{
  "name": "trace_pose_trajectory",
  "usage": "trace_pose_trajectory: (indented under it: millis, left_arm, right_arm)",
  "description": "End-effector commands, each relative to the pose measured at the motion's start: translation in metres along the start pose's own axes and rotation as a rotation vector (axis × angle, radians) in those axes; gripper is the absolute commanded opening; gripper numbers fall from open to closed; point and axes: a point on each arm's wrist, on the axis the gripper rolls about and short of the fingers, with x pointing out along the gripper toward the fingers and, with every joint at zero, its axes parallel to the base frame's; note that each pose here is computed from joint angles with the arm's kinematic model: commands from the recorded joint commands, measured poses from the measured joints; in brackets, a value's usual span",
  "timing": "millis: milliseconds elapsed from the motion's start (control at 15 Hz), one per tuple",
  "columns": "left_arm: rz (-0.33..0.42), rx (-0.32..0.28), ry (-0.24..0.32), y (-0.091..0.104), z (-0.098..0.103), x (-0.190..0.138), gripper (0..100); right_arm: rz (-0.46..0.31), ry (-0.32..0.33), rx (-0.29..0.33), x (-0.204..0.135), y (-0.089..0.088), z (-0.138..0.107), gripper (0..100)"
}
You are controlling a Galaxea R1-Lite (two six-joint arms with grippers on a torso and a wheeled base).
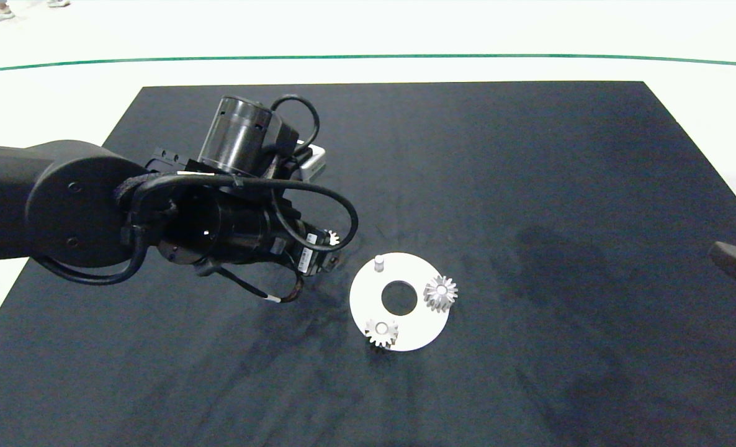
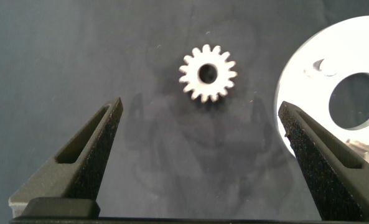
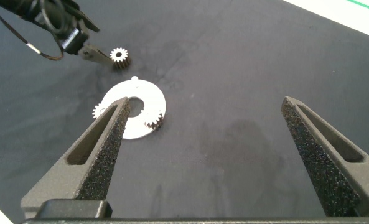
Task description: Install three planetary gears onto the carrier pins
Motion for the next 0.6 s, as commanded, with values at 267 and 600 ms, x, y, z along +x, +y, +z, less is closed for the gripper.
trace_pose_trajectory:
  millis: [267,600]
  left_arm:
    - [-0.020,0.015,0.004,-0.0122,0.0129,0.0123,100]
    - [-0.030,0.013,0.003,-0.0183,0.0163,0.0184,100]
  right_arm:
    - [-0.008,-0.029,0.002,-0.0077,-0.0032,0.0031,100]
    - [-0.011,-0.034,0.003,-0.0095,-0.0039,0.0034,100]
